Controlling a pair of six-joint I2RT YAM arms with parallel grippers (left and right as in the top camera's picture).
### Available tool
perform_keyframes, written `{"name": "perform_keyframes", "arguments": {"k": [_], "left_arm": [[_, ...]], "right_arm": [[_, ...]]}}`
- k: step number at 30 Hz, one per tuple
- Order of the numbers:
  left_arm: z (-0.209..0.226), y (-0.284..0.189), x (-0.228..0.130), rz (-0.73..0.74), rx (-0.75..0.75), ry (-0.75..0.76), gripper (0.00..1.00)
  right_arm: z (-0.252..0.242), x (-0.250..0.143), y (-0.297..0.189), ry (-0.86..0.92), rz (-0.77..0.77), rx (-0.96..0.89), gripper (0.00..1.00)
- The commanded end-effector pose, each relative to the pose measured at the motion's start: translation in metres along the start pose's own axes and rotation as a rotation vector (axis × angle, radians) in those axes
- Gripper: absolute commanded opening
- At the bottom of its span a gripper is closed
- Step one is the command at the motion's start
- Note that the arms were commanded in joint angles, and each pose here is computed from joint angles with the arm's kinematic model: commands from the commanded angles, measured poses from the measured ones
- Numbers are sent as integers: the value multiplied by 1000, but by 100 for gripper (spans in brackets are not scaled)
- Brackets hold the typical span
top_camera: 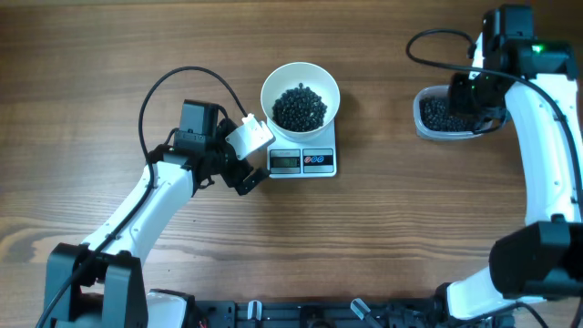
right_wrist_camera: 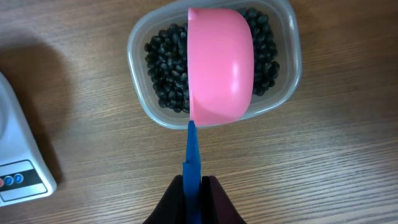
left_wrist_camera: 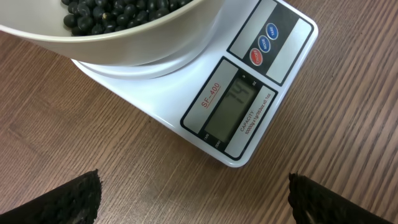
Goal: Scoop item into bowl and weigh 150g on scale
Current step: 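Move scoop back to the tub and scoop beans with right gripper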
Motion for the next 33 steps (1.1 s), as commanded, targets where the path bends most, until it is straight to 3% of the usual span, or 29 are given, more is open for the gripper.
{"name": "perform_keyframes", "arguments": {"k": [1, 16, 27, 33], "left_arm": [[-1, 2, -4, 6, -14, -3, 100], [-1, 2, -4, 6, -14, -3, 100], [-1, 2, -4, 6, -14, -3, 100], [-1, 2, -4, 6, -14, -3, 100]], "right_arm": [[-5, 6, 17, -18, 36, -30, 4], [-31, 6, 46, -70, 108, -241, 4], [-24, -17, 70, -129, 196, -211, 4], [2, -20, 75, -170, 194, -25, 4]]}}
Point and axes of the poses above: each gripper's point midway between its finger pads, its own y axis out along the fingers, its own z axis along the line the jaws close on, x = y × z, the point moved 4 cm from there along -y, back along the fingers, and after that the axes turned 13 degrees about -y, right-handed, at the moved point
